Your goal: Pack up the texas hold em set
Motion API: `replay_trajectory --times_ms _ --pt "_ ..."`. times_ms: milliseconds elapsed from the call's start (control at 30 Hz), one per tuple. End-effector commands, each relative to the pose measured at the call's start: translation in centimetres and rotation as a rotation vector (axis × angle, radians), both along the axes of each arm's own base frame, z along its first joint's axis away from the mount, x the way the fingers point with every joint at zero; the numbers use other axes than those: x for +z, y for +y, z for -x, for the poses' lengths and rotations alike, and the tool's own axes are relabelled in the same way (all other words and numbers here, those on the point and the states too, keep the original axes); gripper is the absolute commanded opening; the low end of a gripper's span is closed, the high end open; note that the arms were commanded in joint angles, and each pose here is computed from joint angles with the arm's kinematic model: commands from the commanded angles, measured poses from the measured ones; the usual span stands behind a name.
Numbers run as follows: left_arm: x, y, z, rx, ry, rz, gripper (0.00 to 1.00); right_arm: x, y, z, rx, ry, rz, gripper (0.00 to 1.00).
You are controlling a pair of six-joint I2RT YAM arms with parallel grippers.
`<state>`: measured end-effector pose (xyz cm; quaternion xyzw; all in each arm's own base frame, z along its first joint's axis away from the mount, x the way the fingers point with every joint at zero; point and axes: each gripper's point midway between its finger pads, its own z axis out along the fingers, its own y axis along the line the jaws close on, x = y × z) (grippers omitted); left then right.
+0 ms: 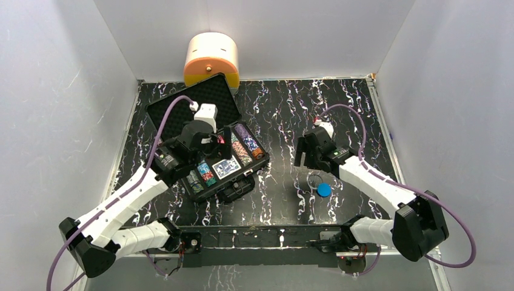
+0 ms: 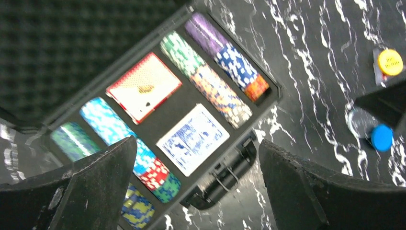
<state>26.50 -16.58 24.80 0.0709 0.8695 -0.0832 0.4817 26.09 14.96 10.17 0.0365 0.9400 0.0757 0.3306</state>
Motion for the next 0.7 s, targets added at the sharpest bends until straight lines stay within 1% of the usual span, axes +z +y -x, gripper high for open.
replay_trajectory --times_ms 0,133,300,367,500,600,667 --pt "-1.6 -2.3 2.3 -0.089 0.077 0.163 0.98 -2.4 -3.1 1.9 -0.081 0.118 0.069 0.91" --pt "-3.1 -3.5 3.0 -0.125 0.129 0.206 0.98 -4.8 -3.6 2.9 -0.059 0.199 0.097 0.92" --pt "-3.8 -4.0 2.9 -0.140 0.155 0.194 0.98 -7.2 -3.9 3.6 -0.028 0.280 0.112 0.93" --pt "-3.8 -3.9 2.8 -0.143 0.150 0.185 0.99 -7.6 -3.8 3.4 -0.026 0.299 0.121 0.91" --pt "-3.5 -3.7 2.7 -0.139 0.138 0.178 0.98 -8.4 -4.2 3.5 -0.054 0.331 0.148 0.82" --pt "-3.6 -3.4 2.7 -0.133 0.132 0.174 0.98 -8.7 -4.0 3.8 -0.054 0.353 0.139 0.68" --pt "-3.7 -3.3 2.8 -0.128 0.132 0.170 0.98 -8.5 -3.9 3.8 -0.055 0.355 0.133 0.62"
